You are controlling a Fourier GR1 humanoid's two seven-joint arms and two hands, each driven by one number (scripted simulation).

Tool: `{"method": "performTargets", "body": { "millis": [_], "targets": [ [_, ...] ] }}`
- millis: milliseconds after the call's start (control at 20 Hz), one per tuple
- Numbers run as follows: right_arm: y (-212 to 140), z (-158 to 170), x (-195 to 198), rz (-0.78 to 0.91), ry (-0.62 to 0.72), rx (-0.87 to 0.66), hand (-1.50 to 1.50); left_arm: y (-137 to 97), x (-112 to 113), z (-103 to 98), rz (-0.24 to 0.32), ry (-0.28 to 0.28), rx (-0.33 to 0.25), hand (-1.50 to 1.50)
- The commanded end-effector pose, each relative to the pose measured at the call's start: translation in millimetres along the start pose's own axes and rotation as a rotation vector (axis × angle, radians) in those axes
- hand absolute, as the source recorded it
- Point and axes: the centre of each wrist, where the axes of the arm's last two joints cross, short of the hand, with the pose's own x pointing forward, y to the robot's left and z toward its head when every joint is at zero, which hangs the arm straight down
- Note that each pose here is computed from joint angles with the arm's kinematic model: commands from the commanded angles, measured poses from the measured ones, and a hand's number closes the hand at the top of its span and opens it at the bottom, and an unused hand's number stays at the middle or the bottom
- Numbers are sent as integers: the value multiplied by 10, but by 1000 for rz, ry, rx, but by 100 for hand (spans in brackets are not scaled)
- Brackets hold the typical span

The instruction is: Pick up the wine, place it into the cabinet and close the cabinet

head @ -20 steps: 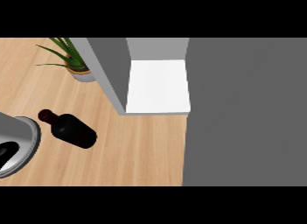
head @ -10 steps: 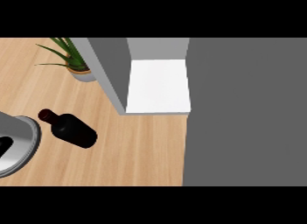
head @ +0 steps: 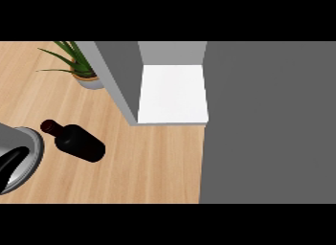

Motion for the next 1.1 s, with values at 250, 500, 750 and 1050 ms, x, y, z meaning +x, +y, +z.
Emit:
{"method": "performTargets", "body": {
  "millis": [250, 500, 750, 1050],
  "targets": [
    [106, 278, 355, -78, -85, 40, -150, 236, -557, -189, -44, 37, 64, -150],
    [16, 314, 321, -62, -84, 59, -150, 455, -881, -287, -107, 2, 149, -150],
    [-31, 274, 156, -65, -104, 24, -150, 556, -1286, -300, -113, 53, 147, -150],
    [11, 358, 170, -61, -64, 45, -150, 760, -1620, -305, -65, 114, 128, -150]
  ]
}}
